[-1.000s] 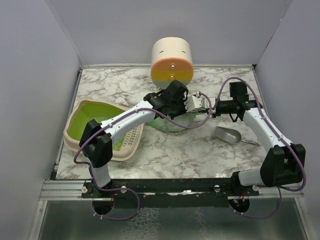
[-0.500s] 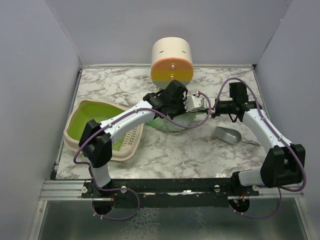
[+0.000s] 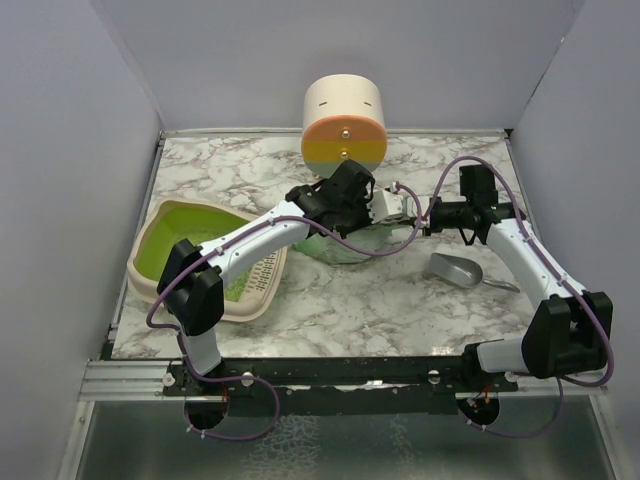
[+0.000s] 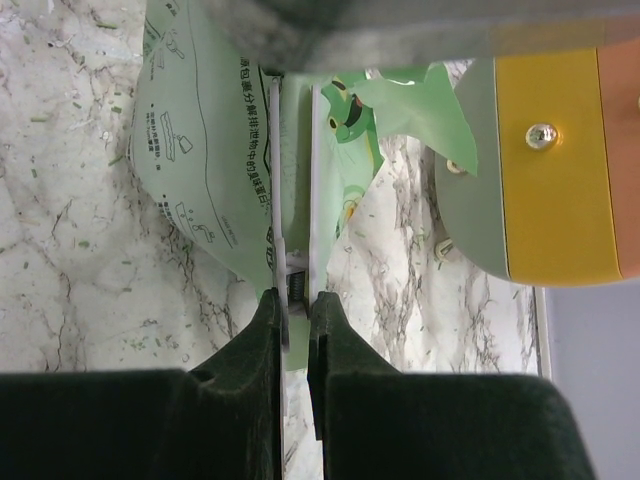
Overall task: Fill the litter box with clean litter
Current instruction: Clamp the cat litter bag at the center of the board.
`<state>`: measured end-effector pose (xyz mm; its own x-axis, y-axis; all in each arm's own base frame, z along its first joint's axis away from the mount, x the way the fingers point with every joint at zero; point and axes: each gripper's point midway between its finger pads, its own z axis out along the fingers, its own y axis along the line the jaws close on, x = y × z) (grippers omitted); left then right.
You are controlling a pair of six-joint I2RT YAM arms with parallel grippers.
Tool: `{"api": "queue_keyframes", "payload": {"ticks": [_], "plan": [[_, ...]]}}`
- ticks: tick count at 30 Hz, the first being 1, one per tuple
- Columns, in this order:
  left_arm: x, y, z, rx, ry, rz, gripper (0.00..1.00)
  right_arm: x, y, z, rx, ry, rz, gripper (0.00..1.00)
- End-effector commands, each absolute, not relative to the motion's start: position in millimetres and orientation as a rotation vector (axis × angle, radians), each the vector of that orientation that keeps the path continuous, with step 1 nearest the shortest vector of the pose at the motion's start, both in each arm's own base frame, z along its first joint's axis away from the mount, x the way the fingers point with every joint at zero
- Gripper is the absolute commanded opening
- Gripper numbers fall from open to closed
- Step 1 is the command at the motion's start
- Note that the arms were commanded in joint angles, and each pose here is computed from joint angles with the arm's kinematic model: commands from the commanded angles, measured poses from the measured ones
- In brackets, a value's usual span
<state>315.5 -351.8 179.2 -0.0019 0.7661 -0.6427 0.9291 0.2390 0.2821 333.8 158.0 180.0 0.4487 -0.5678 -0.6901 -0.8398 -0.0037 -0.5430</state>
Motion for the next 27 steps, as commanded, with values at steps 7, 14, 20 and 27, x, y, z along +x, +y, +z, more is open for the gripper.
{"api": "queue_keyframes", "payload": {"ticks": [7,14,20,27], "plan": [[305,-386,267,1.428,1.542,-0.448,0.00,337,134,122,-1.791,1.449,0.234,0.01],[304,-388,269,1.420,1.531,-0.459,0.00,334,134,119,-1.778,1.440,0.229,0.01],[302,-390,270,1.423,1.520,-0.477,0.00,325,143,137,-1.723,1.400,0.278,0.01],[302,-393,280,1.390,1.505,-0.503,0.00,317,144,138,-1.689,1.400,0.297,0.01]]}}
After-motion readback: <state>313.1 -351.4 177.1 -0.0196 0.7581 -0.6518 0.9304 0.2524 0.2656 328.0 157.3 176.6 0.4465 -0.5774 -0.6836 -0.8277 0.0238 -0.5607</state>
